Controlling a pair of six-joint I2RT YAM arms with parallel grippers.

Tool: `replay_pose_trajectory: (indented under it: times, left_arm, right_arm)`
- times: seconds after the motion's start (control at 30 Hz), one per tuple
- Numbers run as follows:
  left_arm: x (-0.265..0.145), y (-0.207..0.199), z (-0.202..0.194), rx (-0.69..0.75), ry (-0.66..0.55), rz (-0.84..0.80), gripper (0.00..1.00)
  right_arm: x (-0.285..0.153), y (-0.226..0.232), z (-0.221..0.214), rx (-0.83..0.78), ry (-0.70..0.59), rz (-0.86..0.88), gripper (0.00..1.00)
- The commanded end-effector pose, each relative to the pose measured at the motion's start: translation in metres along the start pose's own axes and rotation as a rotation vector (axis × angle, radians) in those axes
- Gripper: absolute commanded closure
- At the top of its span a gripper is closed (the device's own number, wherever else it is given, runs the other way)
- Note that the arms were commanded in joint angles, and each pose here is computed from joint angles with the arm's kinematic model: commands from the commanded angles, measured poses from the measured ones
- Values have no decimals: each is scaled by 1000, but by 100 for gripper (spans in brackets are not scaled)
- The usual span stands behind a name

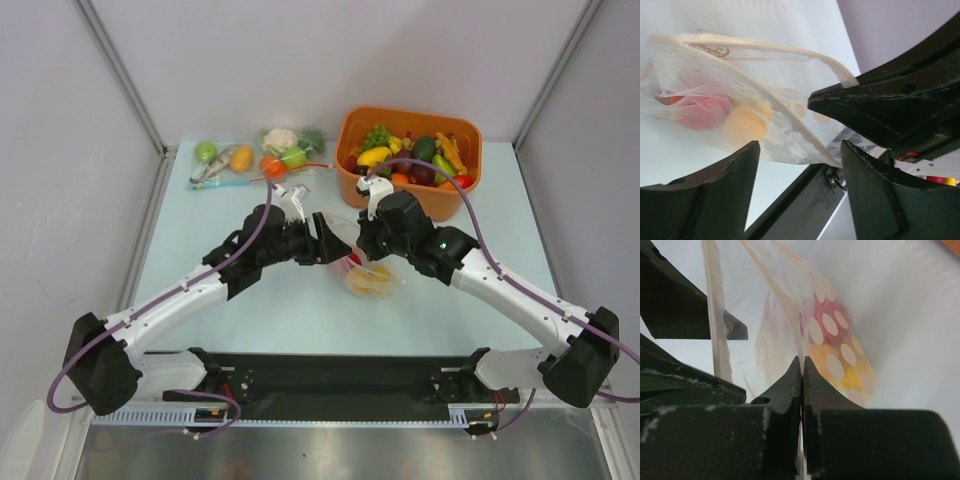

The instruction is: Open the zip-top bag and remove the fake food

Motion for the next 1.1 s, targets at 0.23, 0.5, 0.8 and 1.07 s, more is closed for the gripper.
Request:
replay_pose_trajectory:
  times: [0.23, 0.5, 0.8, 1.07]
  left_arm:
    - [13, 1, 0, 14, 29, 20, 91]
    - [15, -6, 12, 96, 44, 36, 100]
    - [-4, 29, -3, 155, 103, 289, 100]
    - [-28, 56, -21, 187, 108, 442, 100]
  right_arm:
    - [-17, -9, 11, -11, -83, -108, 100]
    - [-39, -33, 16, 22, -114, -242, 100]
    - [-37, -39, 6, 36, -80, -260, 100]
    - [-22, -35, -3, 78, -58, -234, 100]
Point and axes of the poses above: each gripper's point midway between its finger pads, its own x axis out along the fingers, its own y axis along the line the jaws close on, z = x × y, the point moved 8 cm from there along -x, back along the fingers, and after that the axes turned 2 degrees about -x, right-handed, at the moved point
